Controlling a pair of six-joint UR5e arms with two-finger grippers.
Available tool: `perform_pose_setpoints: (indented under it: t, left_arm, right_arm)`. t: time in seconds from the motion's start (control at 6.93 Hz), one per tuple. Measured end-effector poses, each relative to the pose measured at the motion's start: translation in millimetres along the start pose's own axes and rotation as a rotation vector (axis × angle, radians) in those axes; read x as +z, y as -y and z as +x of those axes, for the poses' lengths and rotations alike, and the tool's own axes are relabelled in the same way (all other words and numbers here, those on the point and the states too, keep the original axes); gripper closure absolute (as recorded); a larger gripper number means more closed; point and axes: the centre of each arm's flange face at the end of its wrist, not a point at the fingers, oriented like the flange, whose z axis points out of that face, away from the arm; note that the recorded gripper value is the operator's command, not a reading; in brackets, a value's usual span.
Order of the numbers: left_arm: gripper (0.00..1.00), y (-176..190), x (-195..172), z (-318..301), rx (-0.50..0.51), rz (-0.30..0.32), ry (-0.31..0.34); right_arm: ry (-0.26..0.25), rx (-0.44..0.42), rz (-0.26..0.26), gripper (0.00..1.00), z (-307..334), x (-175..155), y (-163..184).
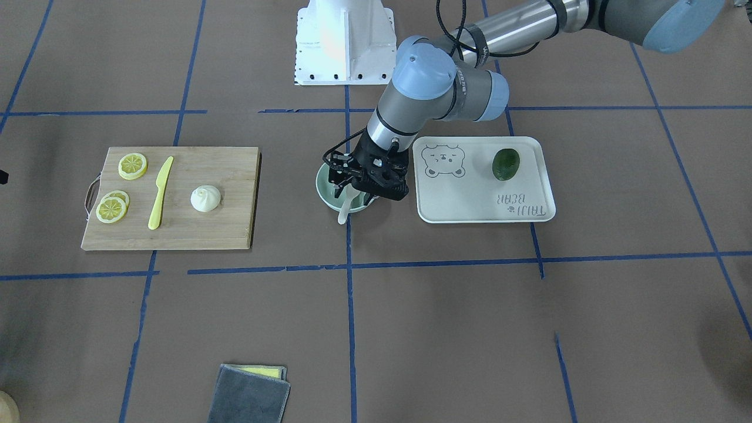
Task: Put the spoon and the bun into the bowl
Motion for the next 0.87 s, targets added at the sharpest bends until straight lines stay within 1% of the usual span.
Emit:
perform_pose_setpoints:
  t: [0.14,0.29,0.43,0.58,0.72,0.87]
  left_arm:
    - [0.32,9.4,-7.6,-16.0,0.004,0.016,0.014]
    - [0.32,18.7,-21.2,-51.2,0.038,0.035,0.044]
    - [0.32,27.1,-43.7,-91.3,0.101,0.053,0.088]
    - [0.31,34.1,-70.3,-123.8,0.169,0.064,0.137]
    - [0.31,35.6,-90.5,-147.1,0.219,0.067,0.173]
    - [0.30,34.1,-99.3,-160.4,0.242,0.065,0.192]
  right_arm:
    - [0.011,0.047,0.001,0.00,-36.4,7.9,18.0]
    - [0.011,0.109,0.010,0.00,-90.0,21.5,39.1]
    - [-0.001,0.164,0.026,0.00,-151.2,43.7,50.9]
    - [-0.015,0.199,0.046,0.02,-213.0,71.7,52.3]
    - [-0.035,0.218,0.062,0.06,-268.2,105.2,43.8]
    - [-0.076,0.225,0.064,0.09,-304.6,139.2,27.3]
